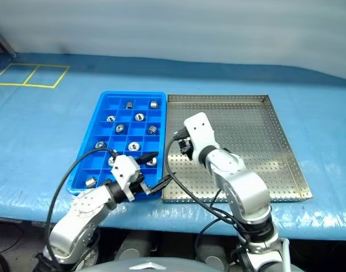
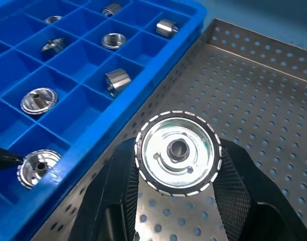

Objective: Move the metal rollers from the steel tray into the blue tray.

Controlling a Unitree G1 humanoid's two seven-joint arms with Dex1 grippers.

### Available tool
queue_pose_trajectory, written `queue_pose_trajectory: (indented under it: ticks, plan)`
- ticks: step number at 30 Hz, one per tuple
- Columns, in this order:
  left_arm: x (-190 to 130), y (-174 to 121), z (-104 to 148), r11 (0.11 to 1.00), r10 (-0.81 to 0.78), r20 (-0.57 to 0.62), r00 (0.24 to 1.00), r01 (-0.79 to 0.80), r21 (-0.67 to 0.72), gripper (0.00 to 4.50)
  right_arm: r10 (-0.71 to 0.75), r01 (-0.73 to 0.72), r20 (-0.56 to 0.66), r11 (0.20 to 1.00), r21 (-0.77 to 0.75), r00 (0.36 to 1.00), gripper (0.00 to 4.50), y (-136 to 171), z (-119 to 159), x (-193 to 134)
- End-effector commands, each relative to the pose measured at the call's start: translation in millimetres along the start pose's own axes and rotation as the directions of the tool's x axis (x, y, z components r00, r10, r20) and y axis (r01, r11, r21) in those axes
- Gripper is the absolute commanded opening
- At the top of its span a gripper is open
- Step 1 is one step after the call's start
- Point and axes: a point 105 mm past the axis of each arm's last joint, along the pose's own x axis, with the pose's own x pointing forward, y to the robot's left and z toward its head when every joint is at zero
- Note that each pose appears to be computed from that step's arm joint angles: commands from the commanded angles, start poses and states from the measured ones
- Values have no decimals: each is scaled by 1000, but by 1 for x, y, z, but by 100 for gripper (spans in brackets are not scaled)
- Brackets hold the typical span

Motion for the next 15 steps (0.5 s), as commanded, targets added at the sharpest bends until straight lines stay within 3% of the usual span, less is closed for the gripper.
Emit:
queue_pose_trajectory:
  ticks: [1, 8, 15]
  plan:
    - [-12, 7, 19, 995, 70, 70, 995, -75, 65, 450, 88, -85, 76, 996, -41, 993, 171, 17, 20, 6]
    - [-48, 15, 9, 984, 163, 17, 986, -164, 73, 450, 255, -251, 66, 966, -59, 965, 171, 56, 16, 20]
    - [-70, 17, 10, 983, 179, -15, 984, -178, 47, 450, 339, -339, -9, 941, -2, 941, 171, 80, -12, 18]
